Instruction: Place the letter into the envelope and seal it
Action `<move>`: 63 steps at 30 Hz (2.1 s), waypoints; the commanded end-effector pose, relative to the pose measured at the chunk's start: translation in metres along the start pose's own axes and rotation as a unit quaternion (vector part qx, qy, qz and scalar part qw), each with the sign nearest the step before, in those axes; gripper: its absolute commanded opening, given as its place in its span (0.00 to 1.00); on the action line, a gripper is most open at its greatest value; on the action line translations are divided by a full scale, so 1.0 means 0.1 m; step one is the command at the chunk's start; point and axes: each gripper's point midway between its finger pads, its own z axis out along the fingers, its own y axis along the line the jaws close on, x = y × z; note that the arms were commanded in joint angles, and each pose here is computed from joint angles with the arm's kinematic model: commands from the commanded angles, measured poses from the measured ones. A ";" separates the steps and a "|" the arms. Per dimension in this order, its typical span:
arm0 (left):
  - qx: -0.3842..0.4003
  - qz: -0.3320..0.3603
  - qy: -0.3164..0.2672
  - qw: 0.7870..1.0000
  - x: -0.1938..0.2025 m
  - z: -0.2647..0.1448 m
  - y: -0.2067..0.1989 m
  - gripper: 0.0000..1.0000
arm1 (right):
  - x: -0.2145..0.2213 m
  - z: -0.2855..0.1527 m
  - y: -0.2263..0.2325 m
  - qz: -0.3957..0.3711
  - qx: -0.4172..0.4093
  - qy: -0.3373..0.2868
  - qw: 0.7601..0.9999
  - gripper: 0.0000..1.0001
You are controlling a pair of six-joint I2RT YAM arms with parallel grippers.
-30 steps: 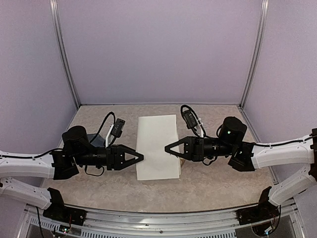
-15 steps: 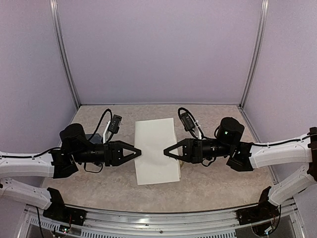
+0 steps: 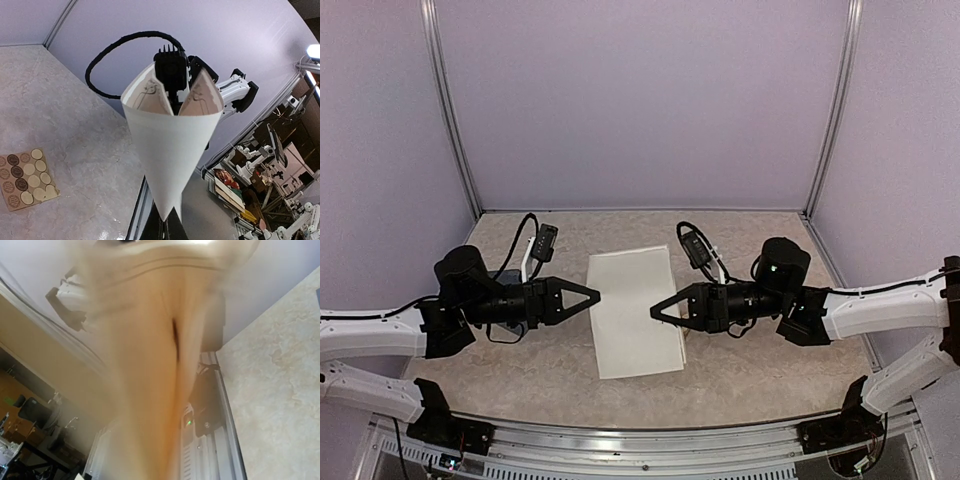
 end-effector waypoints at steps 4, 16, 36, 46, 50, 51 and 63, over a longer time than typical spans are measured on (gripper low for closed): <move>0.016 0.027 -0.031 0.999 -0.25 -0.03 -0.14 0.34 | -0.02 0.02 0.01 -0.009 -0.005 0.006 1.000 0.00; 0.021 0.039 -0.043 0.998 -0.36 -0.05 -0.16 0.08 | 0.01 0.03 0.00 -0.007 -0.006 0.011 1.000 0.00; 0.006 0.048 -0.061 0.997 -0.55 -0.12 -0.08 0.17 | 0.03 0.05 -0.02 -0.007 -0.003 0.013 1.000 0.00; 0.024 0.023 -0.015 0.999 -0.31 -0.04 -0.07 0.80 | -0.13 0.01 0.05 -0.027 0.006 -0.019 0.999 0.00; 0.041 0.016 0.013 0.999 -0.10 0.05 -0.14 0.82 | -0.24 -0.01 0.08 -0.036 0.008 -0.045 0.998 0.00; 0.043 0.014 0.020 0.999 -0.05 0.08 -0.16 0.81 | -0.26 -0.02 0.08 -0.037 0.009 -0.052 0.998 0.00; 0.027 0.017 0.069 0.997 0.25 0.13 -0.10 0.00 | -0.32 -0.12 -0.03 -0.051 0.044 -0.053 0.996 0.51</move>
